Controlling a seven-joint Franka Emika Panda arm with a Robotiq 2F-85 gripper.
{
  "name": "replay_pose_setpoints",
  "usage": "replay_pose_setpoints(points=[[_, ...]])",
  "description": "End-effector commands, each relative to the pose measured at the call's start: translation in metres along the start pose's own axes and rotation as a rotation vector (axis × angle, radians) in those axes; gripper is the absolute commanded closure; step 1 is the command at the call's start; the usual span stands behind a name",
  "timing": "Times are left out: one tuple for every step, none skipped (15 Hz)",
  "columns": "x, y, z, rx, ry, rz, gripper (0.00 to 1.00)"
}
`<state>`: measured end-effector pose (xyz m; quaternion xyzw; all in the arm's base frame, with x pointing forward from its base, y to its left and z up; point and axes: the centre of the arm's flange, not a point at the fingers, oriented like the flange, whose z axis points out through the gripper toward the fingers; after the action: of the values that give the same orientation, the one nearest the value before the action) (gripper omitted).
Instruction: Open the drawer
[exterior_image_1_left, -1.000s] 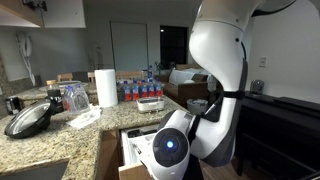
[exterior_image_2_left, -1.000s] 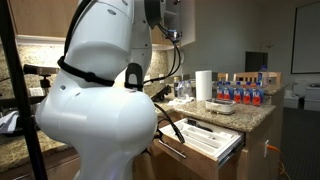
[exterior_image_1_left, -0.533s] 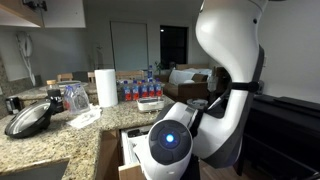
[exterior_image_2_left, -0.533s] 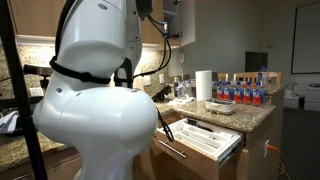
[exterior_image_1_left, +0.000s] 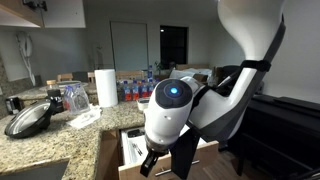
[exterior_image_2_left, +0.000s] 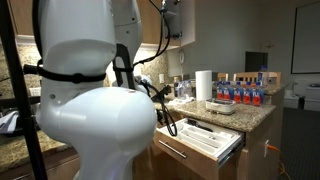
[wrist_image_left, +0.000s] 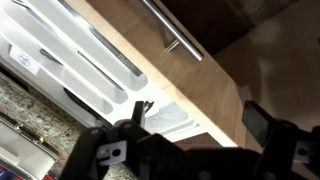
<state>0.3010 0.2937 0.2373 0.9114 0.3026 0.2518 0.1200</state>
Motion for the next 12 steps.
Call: replay_pose_setpoints(points=[[0.005,0.034,-0.027,0.012,-0.066,0.135,0.0],[0.007,0.04,-0.03,0.017,-0.089,0.156,0.0],[0.008,0.046,-0.035,0.023,-0.111,0.187,0.0],[0.009,0.051,-0.04,0.026,-0.133,0.212,0.0],[0.01,0.055,-0.045,0.029,-0.16,0.237,0.0],[0.009,0.06,-0.05,0.027,-0.199,0.263,0.0],[0.008,0.065,-0.053,0.025,-0.232,0.287,0.0],[0.006,0.071,-0.056,0.017,-0.268,0.308,0.0],[0.003,0.077,-0.058,0.022,-0.313,0.32,0.0],[0.0,0.083,-0.061,0.029,-0.362,0.33,0.0],[-0.001,0.09,-0.064,0.033,-0.4,0.342,0.0],[-0.002,0.096,-0.07,0.035,-0.433,0.35,0.0]])
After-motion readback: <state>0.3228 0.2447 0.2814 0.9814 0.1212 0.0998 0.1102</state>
